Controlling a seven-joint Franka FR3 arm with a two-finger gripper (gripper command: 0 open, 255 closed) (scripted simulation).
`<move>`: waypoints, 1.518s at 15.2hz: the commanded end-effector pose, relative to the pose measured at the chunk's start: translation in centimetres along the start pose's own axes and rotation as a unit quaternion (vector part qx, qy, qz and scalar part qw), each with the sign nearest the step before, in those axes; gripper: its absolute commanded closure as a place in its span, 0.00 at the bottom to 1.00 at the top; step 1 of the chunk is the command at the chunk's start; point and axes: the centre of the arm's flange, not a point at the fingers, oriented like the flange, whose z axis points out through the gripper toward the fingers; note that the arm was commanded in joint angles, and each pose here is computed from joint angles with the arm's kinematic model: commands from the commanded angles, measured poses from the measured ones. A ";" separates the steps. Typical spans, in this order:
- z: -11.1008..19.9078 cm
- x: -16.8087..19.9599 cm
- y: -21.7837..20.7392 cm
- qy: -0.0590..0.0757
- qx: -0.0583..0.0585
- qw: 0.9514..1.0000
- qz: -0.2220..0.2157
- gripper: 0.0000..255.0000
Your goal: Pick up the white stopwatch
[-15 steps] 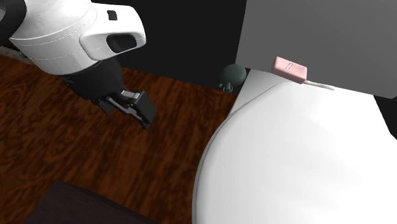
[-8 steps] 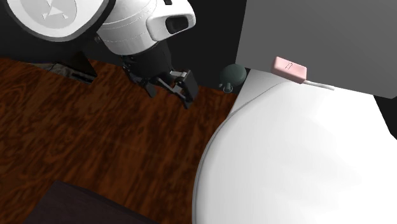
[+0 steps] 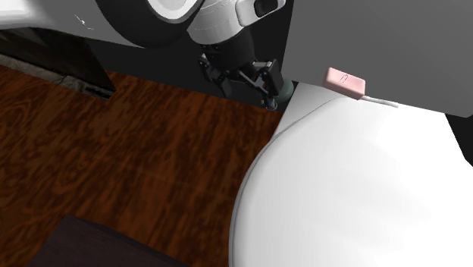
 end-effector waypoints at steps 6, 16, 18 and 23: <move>1.9 5.1 2.5 0.024 -0.032 0.999 0.013 0.00; 5.2 4.6 1.7 0.023 -0.032 0.999 0.014 1.00; 5.2 4.5 1.7 0.023 -0.032 0.999 0.014 1.00; 5.2 4.5 1.7 0.024 -0.032 0.999 0.014 1.00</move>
